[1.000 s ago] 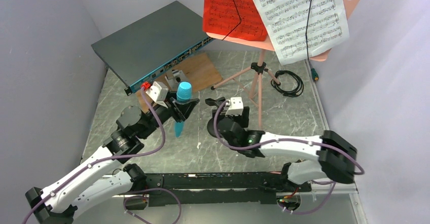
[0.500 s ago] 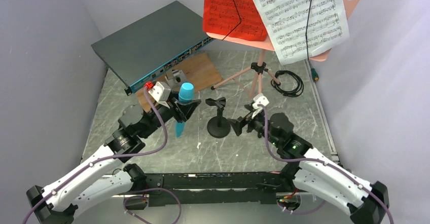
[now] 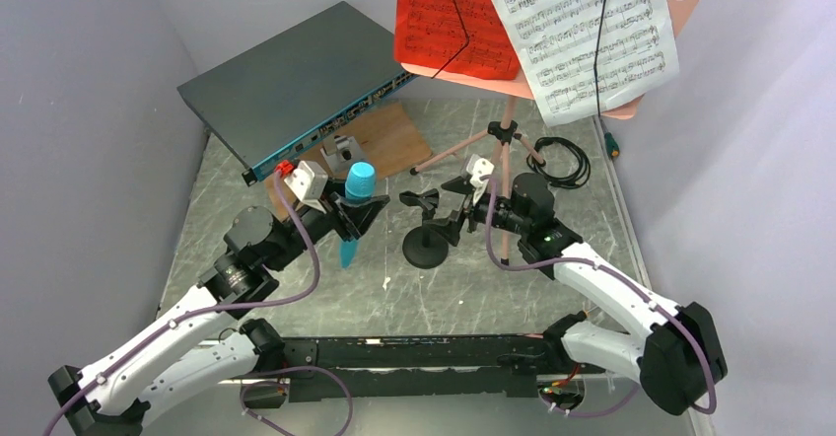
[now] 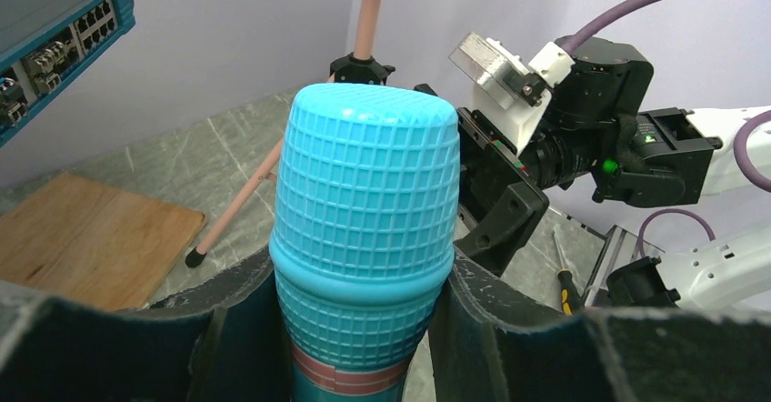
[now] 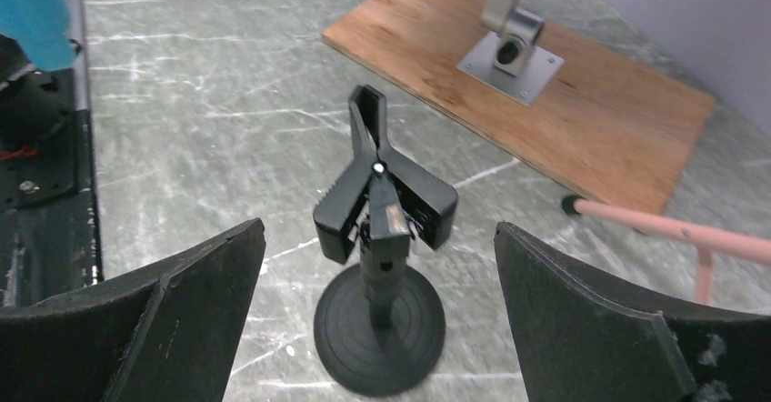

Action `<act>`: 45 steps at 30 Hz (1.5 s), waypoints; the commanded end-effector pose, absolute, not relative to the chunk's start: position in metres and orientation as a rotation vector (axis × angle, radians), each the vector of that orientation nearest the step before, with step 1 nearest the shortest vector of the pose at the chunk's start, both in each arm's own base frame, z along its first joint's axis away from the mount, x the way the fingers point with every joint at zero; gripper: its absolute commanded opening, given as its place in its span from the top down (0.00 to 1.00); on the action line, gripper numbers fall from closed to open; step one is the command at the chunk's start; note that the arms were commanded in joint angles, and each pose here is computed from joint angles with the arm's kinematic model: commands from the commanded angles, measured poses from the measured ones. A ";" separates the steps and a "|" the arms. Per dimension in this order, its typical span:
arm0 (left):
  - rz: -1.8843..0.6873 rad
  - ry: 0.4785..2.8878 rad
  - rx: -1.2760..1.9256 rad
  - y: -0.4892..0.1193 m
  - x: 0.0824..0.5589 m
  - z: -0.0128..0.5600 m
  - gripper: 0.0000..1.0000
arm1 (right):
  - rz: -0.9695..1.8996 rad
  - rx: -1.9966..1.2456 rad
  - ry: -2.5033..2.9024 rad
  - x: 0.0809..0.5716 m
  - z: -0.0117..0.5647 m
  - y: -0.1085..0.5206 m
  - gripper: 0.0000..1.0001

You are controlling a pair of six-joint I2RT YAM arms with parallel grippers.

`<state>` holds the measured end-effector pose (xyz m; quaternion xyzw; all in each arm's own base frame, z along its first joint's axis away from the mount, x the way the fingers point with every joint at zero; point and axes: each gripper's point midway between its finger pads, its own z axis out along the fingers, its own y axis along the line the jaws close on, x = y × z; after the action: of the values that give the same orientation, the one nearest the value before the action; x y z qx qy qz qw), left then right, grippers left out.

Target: Set up the instrument practice props

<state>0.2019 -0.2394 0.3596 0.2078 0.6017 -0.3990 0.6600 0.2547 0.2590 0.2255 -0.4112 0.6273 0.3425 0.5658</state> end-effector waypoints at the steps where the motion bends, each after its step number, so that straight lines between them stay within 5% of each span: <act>1: -0.895 1.298 0.392 -0.236 0.211 0.394 1.00 | 0.893 -1.029 1.293 0.253 0.263 0.279 0.01; 22: -0.860 1.213 0.337 -0.262 0.266 0.393 1.00 | 0.960 -1.081 1.275 0.263 0.244 0.292 0.18; 32: -0.830 1.185 0.404 -0.269 0.277 0.383 1.00 | 0.969 -1.082 1.271 0.265 0.244 0.290 0.49; 40: -0.777 1.137 0.465 -0.274 0.291 0.367 1.00 | 0.948 -1.089 1.299 0.266 0.236 0.287 1.00; 45: -0.763 1.044 0.502 -0.282 0.297 0.367 1.00 | 0.953 -1.116 1.279 0.262 0.231 0.287 1.00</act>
<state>0.3015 -0.2794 0.3371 0.2138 0.5597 -0.3465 0.7218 0.2639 0.2843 0.2151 -0.4543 0.5793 0.4040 0.5428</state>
